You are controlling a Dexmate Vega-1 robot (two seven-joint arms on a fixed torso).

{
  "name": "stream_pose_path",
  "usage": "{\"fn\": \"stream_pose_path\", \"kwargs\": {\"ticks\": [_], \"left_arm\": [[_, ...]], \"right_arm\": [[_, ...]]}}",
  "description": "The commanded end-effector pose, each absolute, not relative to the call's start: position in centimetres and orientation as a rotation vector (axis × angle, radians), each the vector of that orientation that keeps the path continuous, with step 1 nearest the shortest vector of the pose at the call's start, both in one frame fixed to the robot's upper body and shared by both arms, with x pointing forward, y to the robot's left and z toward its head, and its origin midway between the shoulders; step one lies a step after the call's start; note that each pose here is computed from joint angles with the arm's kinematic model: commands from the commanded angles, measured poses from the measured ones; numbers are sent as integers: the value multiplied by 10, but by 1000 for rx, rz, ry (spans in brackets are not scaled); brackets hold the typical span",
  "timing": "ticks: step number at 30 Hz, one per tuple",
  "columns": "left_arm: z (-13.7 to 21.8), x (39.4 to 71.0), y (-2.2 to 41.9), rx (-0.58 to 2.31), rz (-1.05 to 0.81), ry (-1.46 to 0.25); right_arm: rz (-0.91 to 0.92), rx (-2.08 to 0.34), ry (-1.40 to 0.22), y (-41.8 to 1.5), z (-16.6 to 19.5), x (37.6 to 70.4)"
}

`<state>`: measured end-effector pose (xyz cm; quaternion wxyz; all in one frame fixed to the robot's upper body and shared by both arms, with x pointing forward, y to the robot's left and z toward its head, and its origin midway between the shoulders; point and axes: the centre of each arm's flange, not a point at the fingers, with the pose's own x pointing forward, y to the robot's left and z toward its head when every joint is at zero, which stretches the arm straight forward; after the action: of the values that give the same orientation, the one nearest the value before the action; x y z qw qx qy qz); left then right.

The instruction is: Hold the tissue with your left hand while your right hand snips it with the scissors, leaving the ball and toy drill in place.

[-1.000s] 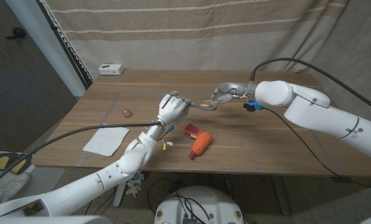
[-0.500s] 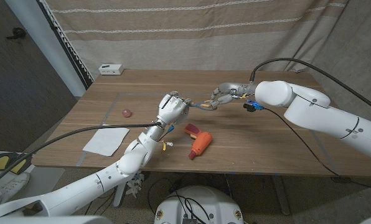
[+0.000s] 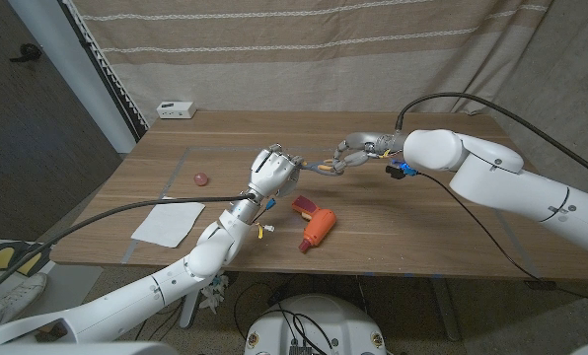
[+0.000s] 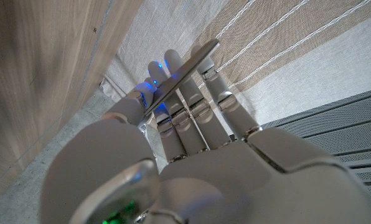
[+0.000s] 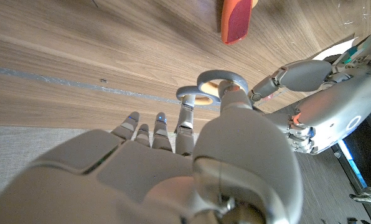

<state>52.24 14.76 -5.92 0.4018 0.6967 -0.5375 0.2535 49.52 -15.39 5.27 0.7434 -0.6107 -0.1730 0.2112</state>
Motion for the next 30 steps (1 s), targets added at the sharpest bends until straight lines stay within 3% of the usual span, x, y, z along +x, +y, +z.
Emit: {"fn": "stream_pose_path", "kwargs": {"ticks": [1,30], "left_arm": [[-59,523,146,1759,636,-1358],[-61,523,148,1740,635,-1365]], "right_arm": [[462,-1342,-386,-153,51,494],[467,-1382,-383,-147,50,495]]}}
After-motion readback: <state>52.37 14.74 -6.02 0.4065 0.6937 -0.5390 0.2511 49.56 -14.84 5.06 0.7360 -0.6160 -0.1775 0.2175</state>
